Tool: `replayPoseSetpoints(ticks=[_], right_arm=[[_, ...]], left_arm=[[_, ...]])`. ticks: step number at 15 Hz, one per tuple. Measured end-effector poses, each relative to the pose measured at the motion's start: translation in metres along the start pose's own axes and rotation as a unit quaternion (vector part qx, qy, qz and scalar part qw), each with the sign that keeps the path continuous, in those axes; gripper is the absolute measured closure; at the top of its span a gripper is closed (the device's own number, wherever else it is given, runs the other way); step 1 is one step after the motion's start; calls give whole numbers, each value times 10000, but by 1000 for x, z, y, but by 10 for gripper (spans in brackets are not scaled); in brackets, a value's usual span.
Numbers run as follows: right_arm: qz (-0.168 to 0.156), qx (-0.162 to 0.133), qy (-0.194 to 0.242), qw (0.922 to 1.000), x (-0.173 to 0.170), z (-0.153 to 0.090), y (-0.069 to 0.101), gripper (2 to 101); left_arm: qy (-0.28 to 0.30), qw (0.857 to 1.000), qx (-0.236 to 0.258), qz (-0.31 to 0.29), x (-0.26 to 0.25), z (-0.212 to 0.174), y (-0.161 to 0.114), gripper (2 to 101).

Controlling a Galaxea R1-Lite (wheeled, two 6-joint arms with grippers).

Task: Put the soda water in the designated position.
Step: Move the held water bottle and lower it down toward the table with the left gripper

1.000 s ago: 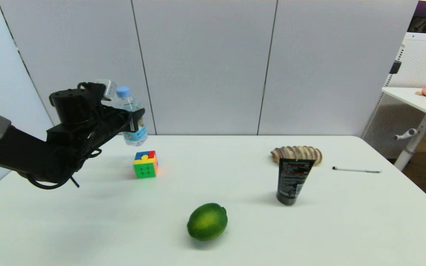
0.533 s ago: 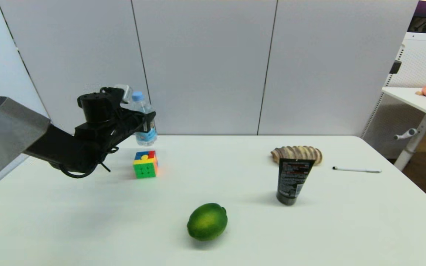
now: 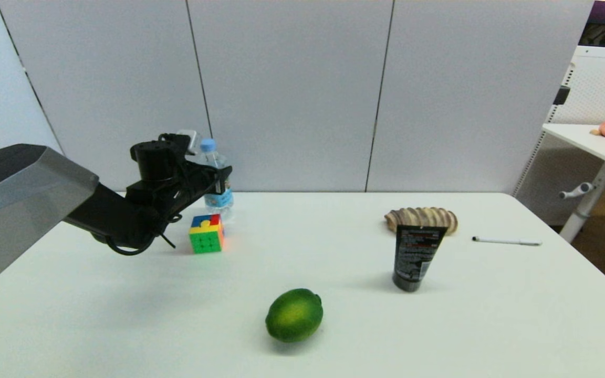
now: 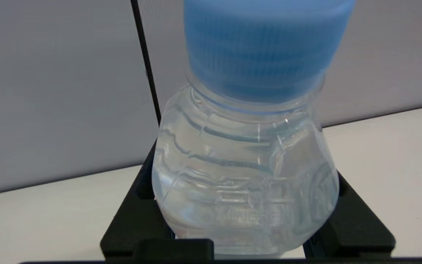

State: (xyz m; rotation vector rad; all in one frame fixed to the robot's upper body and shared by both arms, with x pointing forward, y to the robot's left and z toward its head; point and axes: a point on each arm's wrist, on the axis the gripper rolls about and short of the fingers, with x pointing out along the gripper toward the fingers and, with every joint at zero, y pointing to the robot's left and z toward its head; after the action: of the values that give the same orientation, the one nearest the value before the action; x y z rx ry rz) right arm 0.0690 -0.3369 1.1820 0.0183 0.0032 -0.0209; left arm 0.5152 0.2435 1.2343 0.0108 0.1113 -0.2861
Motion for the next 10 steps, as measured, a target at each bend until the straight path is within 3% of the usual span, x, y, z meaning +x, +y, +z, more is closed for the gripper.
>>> replayPoseSetpoints(ticks=[10], right_arm=[[2,0,0,10000,0,0,0,43]], left_arm=[[47,10000,-30,6,3,-6,1,530]])
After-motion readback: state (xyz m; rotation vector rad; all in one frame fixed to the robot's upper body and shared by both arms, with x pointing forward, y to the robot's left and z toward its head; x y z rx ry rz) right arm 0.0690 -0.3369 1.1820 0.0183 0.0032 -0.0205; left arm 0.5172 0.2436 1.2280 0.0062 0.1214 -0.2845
